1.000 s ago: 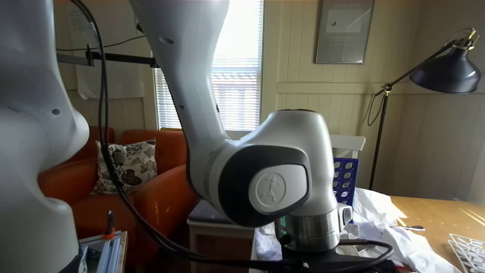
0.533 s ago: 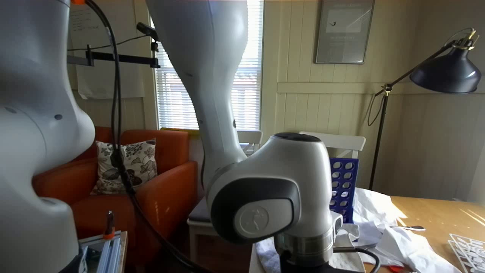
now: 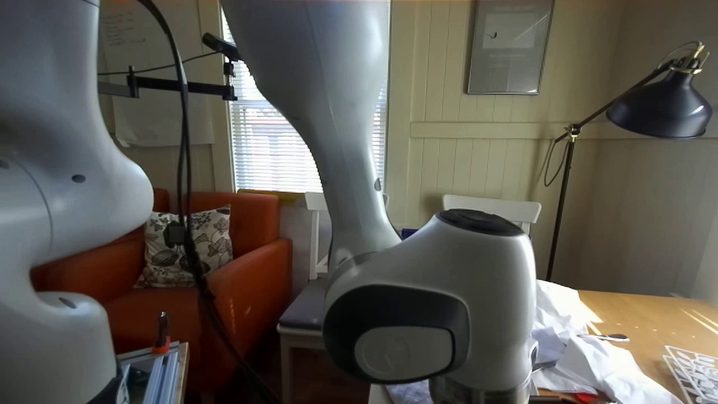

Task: Use the spatula to put the white towel on the blue gameboard.

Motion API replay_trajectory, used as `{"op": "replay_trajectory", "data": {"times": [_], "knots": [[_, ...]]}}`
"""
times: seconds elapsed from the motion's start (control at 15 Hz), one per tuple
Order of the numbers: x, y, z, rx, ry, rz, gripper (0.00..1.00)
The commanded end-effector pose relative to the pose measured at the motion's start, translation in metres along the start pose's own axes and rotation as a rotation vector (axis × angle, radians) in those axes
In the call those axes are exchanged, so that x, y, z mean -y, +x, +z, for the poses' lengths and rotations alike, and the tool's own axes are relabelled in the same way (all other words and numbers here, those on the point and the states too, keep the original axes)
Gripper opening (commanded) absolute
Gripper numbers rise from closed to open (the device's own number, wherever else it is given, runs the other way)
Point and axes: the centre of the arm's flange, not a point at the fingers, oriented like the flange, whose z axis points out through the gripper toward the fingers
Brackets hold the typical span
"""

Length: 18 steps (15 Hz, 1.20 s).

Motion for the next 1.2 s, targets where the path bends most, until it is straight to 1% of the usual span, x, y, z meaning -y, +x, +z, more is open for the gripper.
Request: {"op": "replay_trajectory", "data": {"times": [0.0, 0.2, 0.27, 0.33, 0.4, 0.47, 0.53, 0.73, 0.87, 1.07, 1.13], "knots": [[-0.002, -0.004, -0.003, -0.004, 0.040, -0.022, 1.00], [-0.001, 0.002, 0.000, -0.005, 0.051, -0.050, 1.00], [-0.001, 0.004, 0.000, -0.004, 0.054, -0.056, 0.95], [-0.001, 0.005, 0.000, -0.003, 0.057, -0.059, 0.81], [-0.001, 0.006, 0.001, -0.001, 0.060, -0.060, 0.71], [-0.001, 0.007, 0.001, 0.000, 0.062, -0.063, 0.68], [-0.001, 0.008, 0.002, 0.001, 0.063, -0.063, 0.62], [-0.001, 0.006, 0.002, 0.005, 0.062, -0.055, 0.38], [0.000, 0.004, 0.000, 0.012, 0.055, -0.046, 0.25], [0.000, 0.001, -0.004, 0.025, 0.045, -0.036, 0.03], [0.001, 0.001, -0.006, 0.030, 0.044, -0.033, 0.02]]}}
